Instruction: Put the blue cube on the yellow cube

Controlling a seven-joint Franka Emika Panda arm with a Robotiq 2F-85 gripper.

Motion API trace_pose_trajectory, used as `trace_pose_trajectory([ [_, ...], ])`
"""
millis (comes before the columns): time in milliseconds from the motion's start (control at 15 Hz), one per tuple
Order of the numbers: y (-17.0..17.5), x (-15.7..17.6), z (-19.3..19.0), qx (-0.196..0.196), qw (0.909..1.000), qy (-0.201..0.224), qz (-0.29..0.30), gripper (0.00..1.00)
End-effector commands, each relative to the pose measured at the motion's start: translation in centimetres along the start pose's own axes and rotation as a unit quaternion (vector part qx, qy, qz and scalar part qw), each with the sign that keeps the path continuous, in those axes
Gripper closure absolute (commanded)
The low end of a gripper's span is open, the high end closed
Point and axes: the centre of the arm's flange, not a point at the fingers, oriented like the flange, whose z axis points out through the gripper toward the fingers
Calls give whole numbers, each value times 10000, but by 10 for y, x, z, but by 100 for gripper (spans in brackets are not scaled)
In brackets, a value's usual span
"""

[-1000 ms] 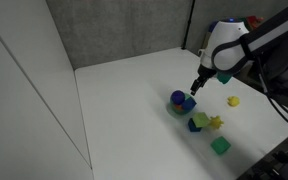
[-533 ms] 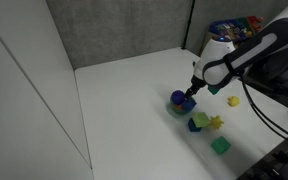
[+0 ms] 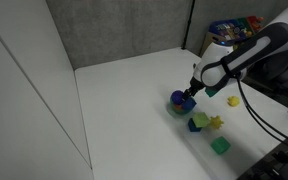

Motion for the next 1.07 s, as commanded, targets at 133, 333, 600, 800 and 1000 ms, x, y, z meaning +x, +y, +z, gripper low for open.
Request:
trace_pose_trajectory([
  [133,-2,0,3,189,9996,51,179,26],
  [333,-3,0,1,217,9996,54,200,51],
  [600,-4,2,-16,210,9995,116,183,68],
  [800,-6,8,-39,199,9994,252,120,69],
  [1000,-12,14,-67,141,9991,398,-13,69],
])
